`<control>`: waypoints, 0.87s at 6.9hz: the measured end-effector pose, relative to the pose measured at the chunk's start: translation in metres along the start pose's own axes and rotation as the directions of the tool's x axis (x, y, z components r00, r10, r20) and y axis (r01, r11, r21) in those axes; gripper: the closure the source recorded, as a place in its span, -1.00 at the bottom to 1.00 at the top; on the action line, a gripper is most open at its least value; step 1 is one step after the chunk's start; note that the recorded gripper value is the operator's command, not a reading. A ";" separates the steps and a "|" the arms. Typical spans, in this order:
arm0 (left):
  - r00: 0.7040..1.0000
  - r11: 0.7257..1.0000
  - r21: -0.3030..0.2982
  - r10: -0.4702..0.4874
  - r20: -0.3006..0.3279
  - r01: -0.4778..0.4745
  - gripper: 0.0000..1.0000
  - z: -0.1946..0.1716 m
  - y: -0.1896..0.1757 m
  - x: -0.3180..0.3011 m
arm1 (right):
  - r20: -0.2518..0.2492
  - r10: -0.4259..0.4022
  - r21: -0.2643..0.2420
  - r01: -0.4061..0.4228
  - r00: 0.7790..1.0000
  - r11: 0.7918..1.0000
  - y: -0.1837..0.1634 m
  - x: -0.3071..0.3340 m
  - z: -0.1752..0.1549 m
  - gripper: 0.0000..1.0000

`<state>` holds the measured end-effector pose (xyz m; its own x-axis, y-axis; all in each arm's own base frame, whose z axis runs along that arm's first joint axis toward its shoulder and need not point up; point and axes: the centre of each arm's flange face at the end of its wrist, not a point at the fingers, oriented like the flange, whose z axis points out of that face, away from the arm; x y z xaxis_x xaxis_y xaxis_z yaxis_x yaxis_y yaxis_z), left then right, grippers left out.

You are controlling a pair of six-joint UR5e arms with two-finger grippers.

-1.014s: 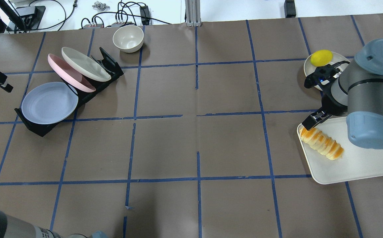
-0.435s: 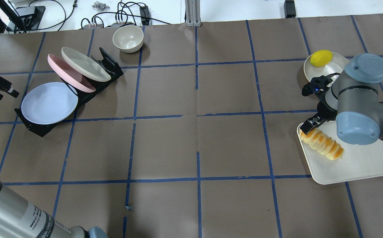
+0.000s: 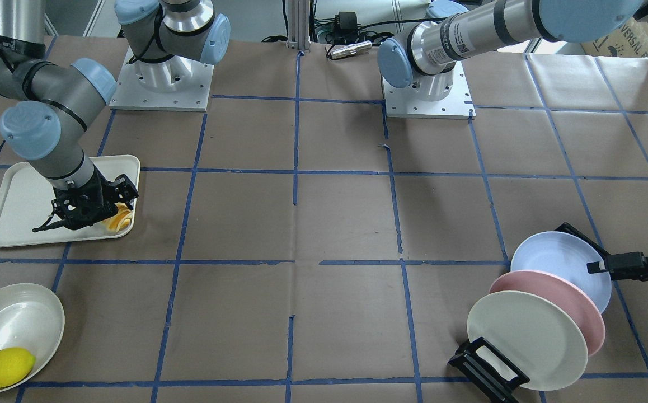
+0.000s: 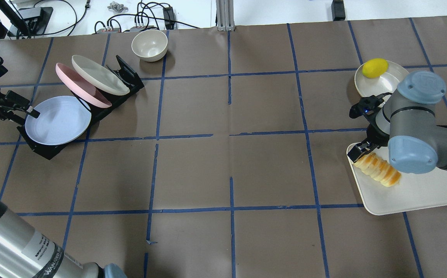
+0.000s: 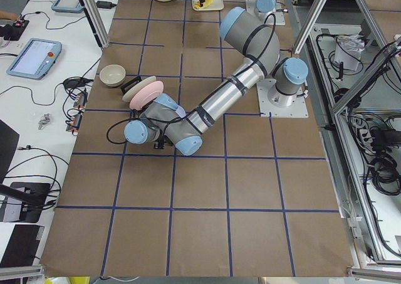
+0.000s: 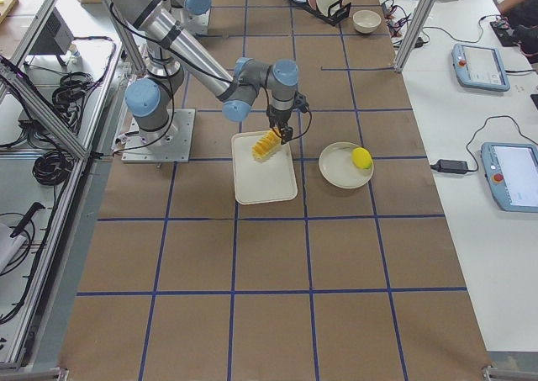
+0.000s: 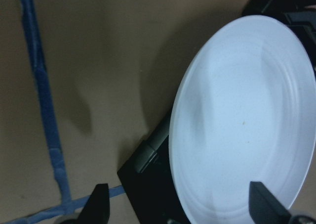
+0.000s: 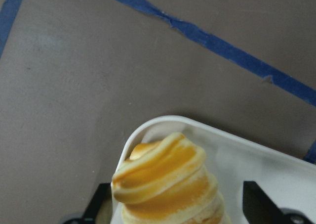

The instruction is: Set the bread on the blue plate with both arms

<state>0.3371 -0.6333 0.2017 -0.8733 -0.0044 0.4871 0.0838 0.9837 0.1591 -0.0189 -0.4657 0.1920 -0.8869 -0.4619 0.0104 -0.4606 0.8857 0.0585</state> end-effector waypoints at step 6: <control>0.999 0.999 -0.039 -0.005 0.037 0.006 0.77 0.002 -0.008 -0.004 | 0.010 0.091 -0.041 -0.091 0.996 0.995 -0.009 0.005 -0.102 0.78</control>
<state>0.3394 -0.6405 0.1972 -0.8910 -0.0025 0.4540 0.0969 0.9759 0.1956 -0.0151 -0.4805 0.2930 -0.9255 -0.3787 0.0055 -0.3764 0.9213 0.0981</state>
